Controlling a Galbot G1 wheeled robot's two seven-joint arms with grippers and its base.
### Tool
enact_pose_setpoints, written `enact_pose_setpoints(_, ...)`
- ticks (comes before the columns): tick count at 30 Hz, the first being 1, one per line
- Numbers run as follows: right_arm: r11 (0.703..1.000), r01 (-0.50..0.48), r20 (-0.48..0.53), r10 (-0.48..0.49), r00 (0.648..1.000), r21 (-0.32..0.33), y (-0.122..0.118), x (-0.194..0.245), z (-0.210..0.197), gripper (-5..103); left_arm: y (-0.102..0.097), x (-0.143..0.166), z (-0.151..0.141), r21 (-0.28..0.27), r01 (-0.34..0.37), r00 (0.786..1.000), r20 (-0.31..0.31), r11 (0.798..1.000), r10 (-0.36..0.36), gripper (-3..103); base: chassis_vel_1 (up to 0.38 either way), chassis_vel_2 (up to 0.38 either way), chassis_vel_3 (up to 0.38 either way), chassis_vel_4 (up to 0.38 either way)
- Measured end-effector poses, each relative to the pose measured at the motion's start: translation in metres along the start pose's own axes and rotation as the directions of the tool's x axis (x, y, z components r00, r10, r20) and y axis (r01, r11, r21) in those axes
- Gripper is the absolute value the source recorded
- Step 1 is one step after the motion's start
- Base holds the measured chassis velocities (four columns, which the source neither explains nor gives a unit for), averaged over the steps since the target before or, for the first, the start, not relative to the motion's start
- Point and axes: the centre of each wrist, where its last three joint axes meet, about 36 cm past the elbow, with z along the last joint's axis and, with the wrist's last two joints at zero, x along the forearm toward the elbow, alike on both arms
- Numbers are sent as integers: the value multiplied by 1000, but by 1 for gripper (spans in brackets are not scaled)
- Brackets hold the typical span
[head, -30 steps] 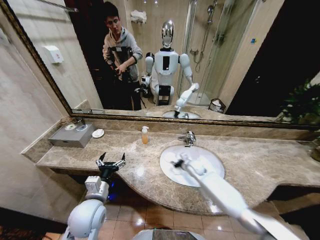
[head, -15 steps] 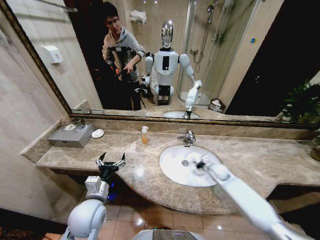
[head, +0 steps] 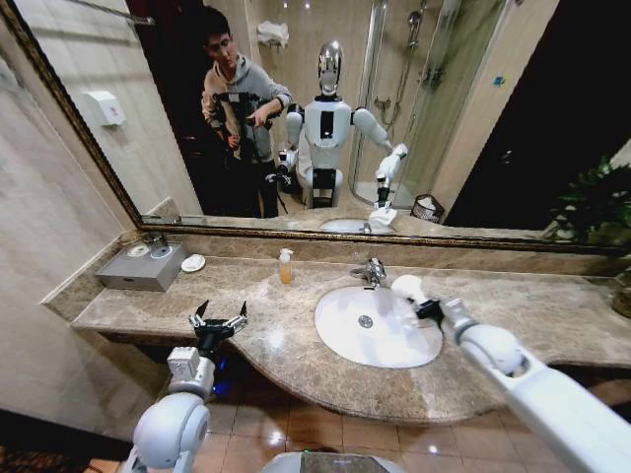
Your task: Pick up the towel from the sink counter and wipe the mirror surface.
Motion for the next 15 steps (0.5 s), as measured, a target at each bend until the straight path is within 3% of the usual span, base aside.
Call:
enact_pose_setpoints(1,1000,0,0,0,1000,0,0,0,0,19,0,0,0,0,0,1000,0,1000,0,100,0,0,0,0)
enact_pose_setpoints(3,998,-62,-48,63,997,7,-32,-10,12,19,0,0,0,0,0,1000,0,1000,0,100,0,0,0,0)
enact_pose_setpoints(4,998,-62,-48,63,997,7,-32,-10,12,19,0,0,0,0,0,1000,0,1000,0,100,0,0,0,0)
enact_pose_setpoints(8,989,-120,-109,110,988,-85,-54,-19,28,19,0,0,0,0,0,1000,0,1000,0,100,0,0,0,0)
enact_pose_setpoints(15,961,-204,-182,170,969,-189,-78,-36,64,19,0,0,0,0,0,1000,0,1000,0,100,0,0,0,0)
